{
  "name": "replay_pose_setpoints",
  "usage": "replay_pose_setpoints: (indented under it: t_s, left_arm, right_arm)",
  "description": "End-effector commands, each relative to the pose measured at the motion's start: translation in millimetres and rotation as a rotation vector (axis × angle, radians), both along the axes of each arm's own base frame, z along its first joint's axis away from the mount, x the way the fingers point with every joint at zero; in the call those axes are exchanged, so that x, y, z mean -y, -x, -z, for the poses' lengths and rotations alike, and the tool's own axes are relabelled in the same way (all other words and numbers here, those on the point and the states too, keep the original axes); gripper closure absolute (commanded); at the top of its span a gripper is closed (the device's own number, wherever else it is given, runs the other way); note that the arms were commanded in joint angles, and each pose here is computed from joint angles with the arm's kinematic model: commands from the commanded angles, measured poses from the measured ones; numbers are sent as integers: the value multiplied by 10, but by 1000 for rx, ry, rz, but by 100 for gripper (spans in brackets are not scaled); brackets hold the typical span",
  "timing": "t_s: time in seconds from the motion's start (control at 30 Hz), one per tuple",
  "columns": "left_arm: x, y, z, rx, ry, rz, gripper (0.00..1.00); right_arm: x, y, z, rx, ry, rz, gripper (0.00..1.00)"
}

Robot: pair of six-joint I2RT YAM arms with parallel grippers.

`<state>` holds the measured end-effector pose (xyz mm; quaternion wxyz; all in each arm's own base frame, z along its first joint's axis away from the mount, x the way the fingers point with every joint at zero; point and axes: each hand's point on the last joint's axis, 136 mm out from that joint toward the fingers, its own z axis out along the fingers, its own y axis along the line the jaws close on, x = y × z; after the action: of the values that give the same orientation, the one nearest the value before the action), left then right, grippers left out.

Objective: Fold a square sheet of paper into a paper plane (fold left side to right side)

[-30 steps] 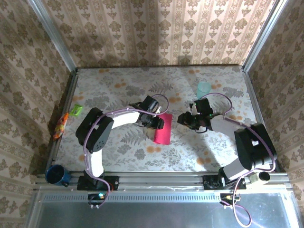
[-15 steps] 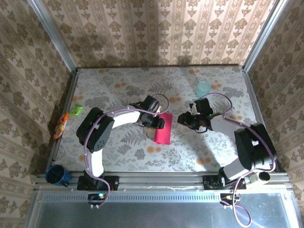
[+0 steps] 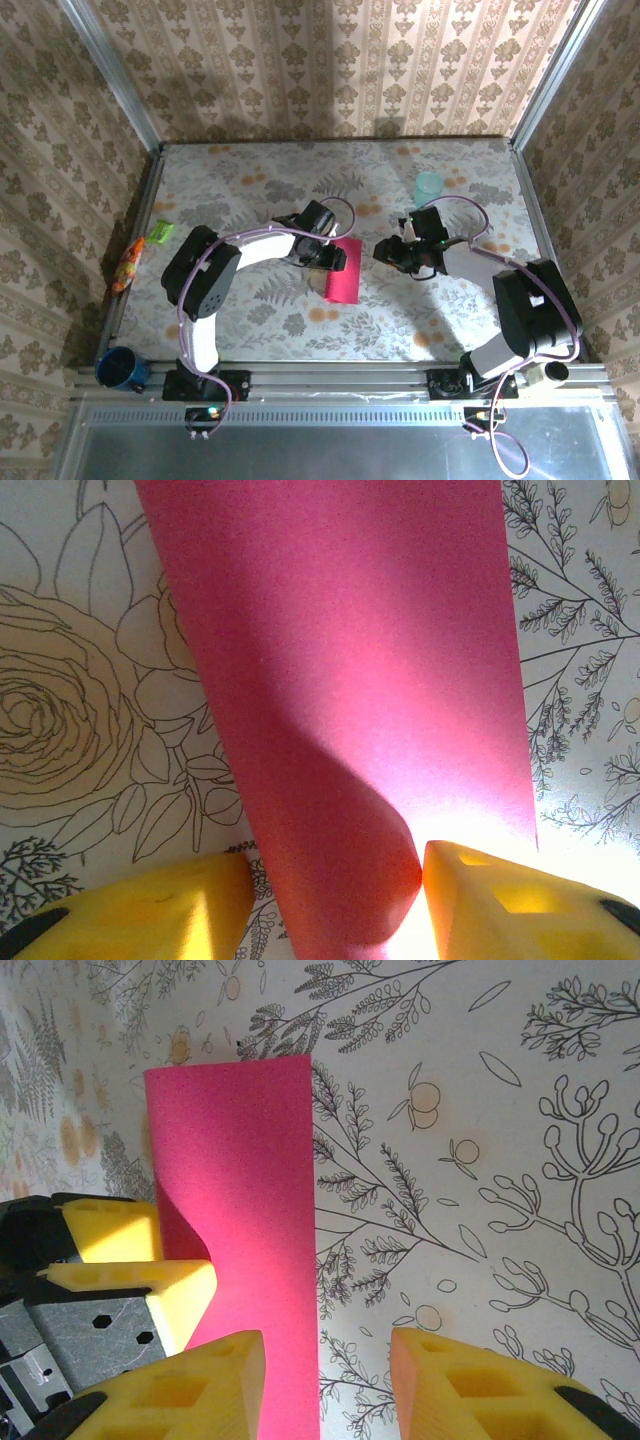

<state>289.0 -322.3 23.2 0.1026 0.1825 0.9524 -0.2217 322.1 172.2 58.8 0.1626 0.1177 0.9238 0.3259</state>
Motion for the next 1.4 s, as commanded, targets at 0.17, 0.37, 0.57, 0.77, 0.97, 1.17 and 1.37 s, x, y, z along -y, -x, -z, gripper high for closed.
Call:
replay_pose_setpoints:
  t_s: [0.17,0.37,0.57,0.77,0.97,1.17,1.37]
  left_arm:
    - [-266,177,534,-89,-153,-13,47]
    - [-280,191,543,-91,-158,-12,48]
    - [-305,204,560,-93,-167,-14,47]
    - [-300,192,565,-91,-168,-13,48]
    - [-290,171,548,-84,-166,-9,48]
    - [-231,84,314,-52,-103,-18,47]
    - [-262,-196,-377,53,58,-69,42]
  right_arm:
    - [-119,15,51,-17,-27,-39,61]
    - [-371,-32,50,-15,-64,-85,65]
    - [-633,-67,123,-27,-85,-126,78]
    - [-696,-83,292,-62,-71,-140,91]
    - [-628,9,536,-136,2,-148,95]
    - [-452,188,740,-205,128,-157,96]
    - [-341,279,865,-243,195,-161,97]
